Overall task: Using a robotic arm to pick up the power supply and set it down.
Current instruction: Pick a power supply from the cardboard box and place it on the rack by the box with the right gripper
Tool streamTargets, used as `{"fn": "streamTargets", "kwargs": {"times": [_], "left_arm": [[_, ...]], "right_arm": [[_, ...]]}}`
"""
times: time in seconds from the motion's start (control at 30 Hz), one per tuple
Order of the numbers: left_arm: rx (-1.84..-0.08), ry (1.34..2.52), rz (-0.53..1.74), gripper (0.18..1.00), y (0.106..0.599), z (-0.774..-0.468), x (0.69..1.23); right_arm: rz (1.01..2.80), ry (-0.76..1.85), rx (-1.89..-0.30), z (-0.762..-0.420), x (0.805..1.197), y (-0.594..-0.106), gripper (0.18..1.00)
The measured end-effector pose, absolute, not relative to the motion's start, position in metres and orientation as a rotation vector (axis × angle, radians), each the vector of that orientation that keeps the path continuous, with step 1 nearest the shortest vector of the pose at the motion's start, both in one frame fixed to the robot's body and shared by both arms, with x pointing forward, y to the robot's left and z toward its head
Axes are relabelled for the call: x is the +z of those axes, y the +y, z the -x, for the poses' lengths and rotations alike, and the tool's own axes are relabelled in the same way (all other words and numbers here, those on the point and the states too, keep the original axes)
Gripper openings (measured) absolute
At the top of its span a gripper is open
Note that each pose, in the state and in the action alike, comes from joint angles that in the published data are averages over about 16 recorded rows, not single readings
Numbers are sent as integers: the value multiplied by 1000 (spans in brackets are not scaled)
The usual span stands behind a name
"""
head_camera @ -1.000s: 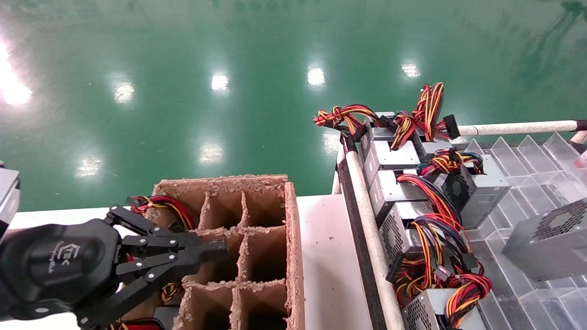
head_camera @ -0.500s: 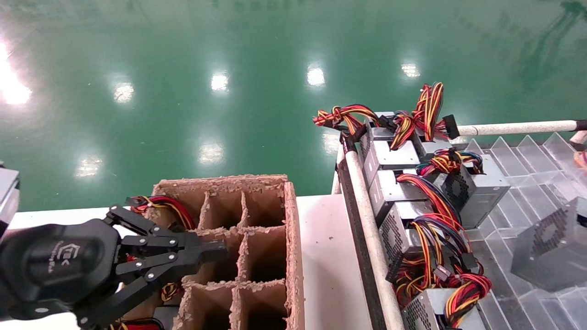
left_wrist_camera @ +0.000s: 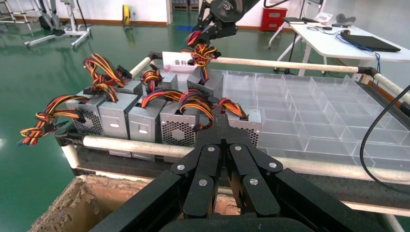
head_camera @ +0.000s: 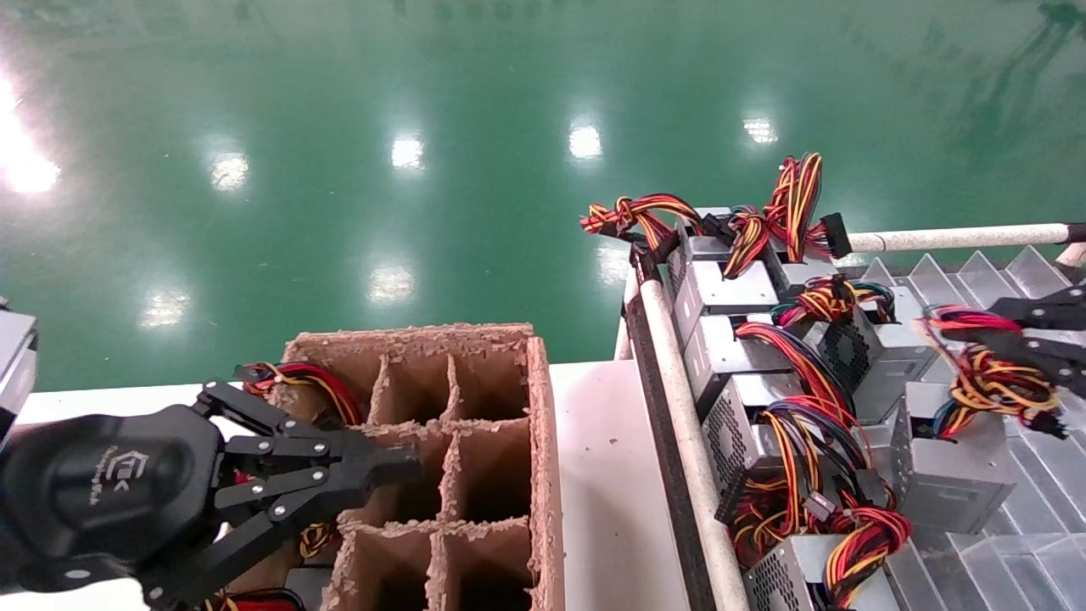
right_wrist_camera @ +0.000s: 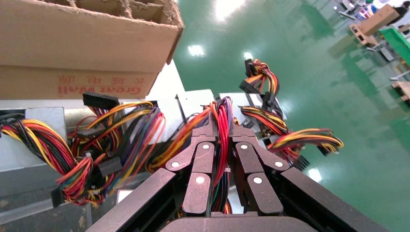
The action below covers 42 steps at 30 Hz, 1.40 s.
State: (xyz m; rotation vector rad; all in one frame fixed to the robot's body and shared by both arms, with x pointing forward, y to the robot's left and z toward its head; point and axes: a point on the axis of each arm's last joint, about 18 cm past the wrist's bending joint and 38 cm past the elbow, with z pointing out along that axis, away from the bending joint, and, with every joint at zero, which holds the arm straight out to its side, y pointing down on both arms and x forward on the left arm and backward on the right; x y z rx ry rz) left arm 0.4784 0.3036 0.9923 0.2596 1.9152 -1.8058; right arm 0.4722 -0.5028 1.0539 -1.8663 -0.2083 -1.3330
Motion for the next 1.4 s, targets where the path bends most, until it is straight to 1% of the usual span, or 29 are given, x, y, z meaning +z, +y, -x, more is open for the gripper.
{"fn": "streamTargets", "kwargs": {"times": [0.4, 1.1, 1.4], "left_arm": [[-1806, 1915, -260, 192, 304, -478, 992], [-1806, 1915, -260, 192, 304, -478, 992], [-1806, 1915, -260, 192, 304, -478, 992]], "right_arm": [[1843, -246, -1317, -484, 1060, -490, 205], [1888, -101, -1283, -487, 1027, -516, 204], [1880, -115, -1276, -486, 1030, -512, 219]]}}
